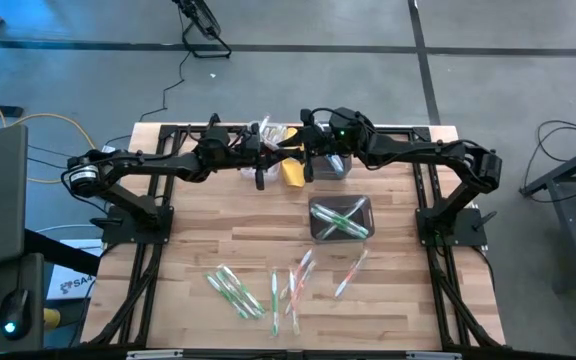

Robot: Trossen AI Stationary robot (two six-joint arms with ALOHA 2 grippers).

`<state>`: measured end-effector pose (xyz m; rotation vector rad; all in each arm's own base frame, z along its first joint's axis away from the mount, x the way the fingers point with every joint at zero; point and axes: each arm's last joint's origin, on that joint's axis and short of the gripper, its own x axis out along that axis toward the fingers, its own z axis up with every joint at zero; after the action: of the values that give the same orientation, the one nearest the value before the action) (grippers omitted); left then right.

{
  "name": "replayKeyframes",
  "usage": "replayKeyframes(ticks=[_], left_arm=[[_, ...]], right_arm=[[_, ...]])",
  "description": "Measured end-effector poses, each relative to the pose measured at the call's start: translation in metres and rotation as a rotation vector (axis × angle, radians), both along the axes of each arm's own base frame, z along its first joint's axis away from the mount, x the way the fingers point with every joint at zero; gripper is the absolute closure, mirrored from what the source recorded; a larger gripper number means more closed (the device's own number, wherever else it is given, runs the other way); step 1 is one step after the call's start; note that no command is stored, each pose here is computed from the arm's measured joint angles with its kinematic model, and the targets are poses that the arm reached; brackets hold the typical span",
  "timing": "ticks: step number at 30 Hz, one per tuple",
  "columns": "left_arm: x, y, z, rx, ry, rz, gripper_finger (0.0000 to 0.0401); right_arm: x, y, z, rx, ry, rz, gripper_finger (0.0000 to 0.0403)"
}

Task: Pick & Place Toothbrushes
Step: Put the orange toothbrush into the transparent bin

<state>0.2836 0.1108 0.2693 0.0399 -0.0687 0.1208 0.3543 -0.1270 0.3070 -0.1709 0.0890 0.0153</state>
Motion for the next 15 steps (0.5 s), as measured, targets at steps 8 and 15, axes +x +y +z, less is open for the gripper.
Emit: replayKeyframes(ticks=[8,15], left_arm=[[0.0,0.0,-0.001,-0.003,0.01,0.0,0.0387],[0.0,0.001,-0.004,-0.011,0.04,0.024,0.0387]], right_arm=[[0.0,-0.001,-0.001,0.002,0.012,-0.026,0.0235],[-0.013,0.002,0.001,0.007,0.129,-0.077,0.016]])
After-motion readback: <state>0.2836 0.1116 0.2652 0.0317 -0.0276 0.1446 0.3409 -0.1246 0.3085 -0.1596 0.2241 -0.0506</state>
